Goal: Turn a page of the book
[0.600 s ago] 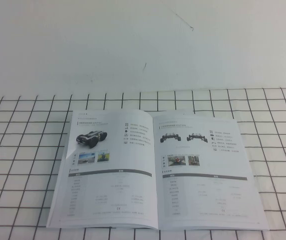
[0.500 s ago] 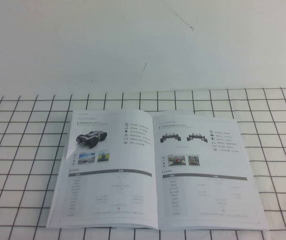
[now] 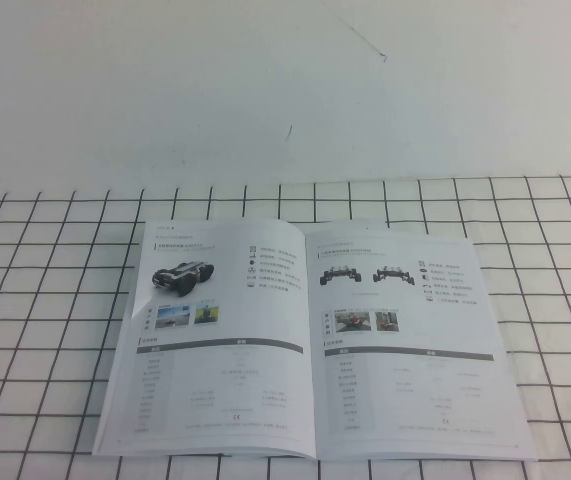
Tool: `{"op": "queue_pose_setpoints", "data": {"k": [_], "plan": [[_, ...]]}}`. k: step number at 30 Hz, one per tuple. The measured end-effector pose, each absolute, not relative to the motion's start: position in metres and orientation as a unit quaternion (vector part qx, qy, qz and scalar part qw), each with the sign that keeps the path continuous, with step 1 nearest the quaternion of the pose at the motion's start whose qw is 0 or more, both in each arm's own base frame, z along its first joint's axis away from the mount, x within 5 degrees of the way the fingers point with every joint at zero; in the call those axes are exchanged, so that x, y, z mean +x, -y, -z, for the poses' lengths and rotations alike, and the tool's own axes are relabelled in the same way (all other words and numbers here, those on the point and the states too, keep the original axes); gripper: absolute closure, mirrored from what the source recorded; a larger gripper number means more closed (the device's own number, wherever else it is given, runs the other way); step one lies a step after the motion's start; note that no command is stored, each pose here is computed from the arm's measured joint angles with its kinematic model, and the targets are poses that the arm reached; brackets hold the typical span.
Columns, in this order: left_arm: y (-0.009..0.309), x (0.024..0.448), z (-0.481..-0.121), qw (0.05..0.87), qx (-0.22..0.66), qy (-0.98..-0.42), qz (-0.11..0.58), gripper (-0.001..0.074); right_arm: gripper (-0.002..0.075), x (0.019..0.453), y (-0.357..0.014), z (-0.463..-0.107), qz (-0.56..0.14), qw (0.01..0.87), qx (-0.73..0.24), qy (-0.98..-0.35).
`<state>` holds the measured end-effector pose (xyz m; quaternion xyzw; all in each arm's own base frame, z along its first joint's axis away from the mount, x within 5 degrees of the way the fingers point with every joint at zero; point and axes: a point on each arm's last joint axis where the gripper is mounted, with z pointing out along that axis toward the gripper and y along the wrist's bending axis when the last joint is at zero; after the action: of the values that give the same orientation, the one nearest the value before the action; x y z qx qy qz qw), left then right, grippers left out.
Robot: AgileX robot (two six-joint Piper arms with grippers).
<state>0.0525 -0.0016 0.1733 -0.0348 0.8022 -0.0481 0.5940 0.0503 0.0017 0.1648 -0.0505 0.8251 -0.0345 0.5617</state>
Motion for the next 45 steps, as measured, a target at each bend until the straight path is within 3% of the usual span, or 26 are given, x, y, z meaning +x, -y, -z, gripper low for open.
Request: {"op": "queue_pose_setpoints", "data": {"k": [35, 45], "plan": [[0.0004, 0.0526, -0.1733, 0.595, -0.022, -0.803, 0.03, 0.0738, 0.0728, 0.0504, -0.0017, -0.165, 0.035, 0.563, -0.05, -0.824], [0.0015, 0.0552, -0.182, 0.64, -0.022, -0.767, 0.041, 0.0738, 0.0728, 0.0515, -0.0013, -0.1682, 0.037, 0.578, -0.049, -0.814]]}}
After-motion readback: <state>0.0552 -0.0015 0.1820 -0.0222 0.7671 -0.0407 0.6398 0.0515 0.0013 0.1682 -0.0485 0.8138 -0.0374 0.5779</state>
